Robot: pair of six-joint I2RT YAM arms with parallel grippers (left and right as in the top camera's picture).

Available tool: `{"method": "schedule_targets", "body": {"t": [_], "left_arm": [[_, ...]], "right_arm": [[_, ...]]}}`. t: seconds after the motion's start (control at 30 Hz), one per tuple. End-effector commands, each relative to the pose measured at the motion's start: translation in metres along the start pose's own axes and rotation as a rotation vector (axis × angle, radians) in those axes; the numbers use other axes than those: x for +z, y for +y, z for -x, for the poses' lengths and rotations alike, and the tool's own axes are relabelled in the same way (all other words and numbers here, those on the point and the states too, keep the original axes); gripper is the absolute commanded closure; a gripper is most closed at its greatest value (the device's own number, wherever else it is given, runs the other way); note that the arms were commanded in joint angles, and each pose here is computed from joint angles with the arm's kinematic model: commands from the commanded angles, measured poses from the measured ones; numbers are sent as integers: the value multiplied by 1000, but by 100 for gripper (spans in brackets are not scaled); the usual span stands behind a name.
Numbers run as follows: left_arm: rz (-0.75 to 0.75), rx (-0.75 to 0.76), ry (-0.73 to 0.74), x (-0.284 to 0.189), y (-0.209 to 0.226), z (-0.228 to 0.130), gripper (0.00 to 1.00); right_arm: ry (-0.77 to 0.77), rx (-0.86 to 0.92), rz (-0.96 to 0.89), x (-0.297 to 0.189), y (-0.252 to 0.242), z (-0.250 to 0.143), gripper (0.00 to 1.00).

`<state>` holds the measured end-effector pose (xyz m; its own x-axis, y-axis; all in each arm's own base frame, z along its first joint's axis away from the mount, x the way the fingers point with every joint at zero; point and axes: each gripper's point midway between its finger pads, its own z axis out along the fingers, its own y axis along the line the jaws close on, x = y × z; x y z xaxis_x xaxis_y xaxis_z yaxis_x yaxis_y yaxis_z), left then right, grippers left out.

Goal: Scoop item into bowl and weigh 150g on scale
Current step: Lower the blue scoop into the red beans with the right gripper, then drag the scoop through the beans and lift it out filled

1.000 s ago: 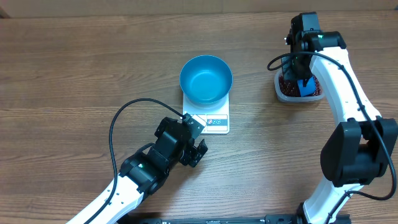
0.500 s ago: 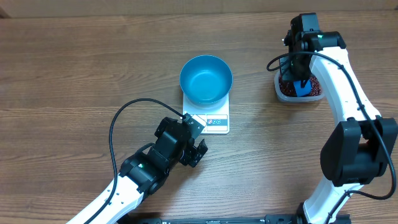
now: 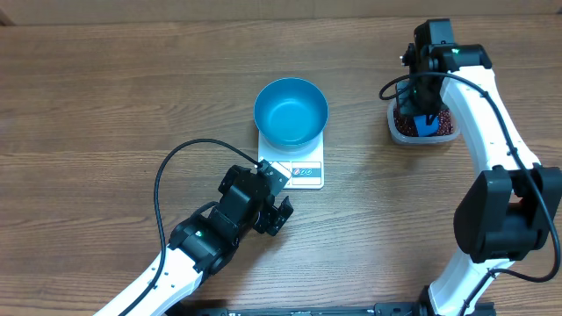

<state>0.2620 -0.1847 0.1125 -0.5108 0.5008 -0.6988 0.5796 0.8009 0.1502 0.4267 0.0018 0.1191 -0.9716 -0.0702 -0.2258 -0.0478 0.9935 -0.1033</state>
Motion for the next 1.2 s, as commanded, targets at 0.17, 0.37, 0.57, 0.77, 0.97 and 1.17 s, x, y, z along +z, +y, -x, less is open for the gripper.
{"method": "schedule_targets", "body": {"t": [0.17, 0.37, 0.57, 0.77, 0.97, 1.17], "left_arm": [[3, 8, -3, -1, 1, -1, 0], [2, 8, -3, -1, 1, -1, 1], [2, 8, -3, -1, 1, -1, 0], [3, 8, -3, -1, 1, -1, 1], [3, 8, -3, -1, 1, -1, 1], [2, 8, -3, -1, 1, -1, 0]], "right_arm": [[10, 79, 161, 0, 3, -1, 96], [16, 119, 232, -2, -1, -3, 96], [21, 123, 281, -3, 2, -5, 96], [27, 112, 308, -5, 7, -7, 96], [32, 108, 331, -6, 10, -8, 96], [29, 122, 366, -8, 12, -8, 96]]}}
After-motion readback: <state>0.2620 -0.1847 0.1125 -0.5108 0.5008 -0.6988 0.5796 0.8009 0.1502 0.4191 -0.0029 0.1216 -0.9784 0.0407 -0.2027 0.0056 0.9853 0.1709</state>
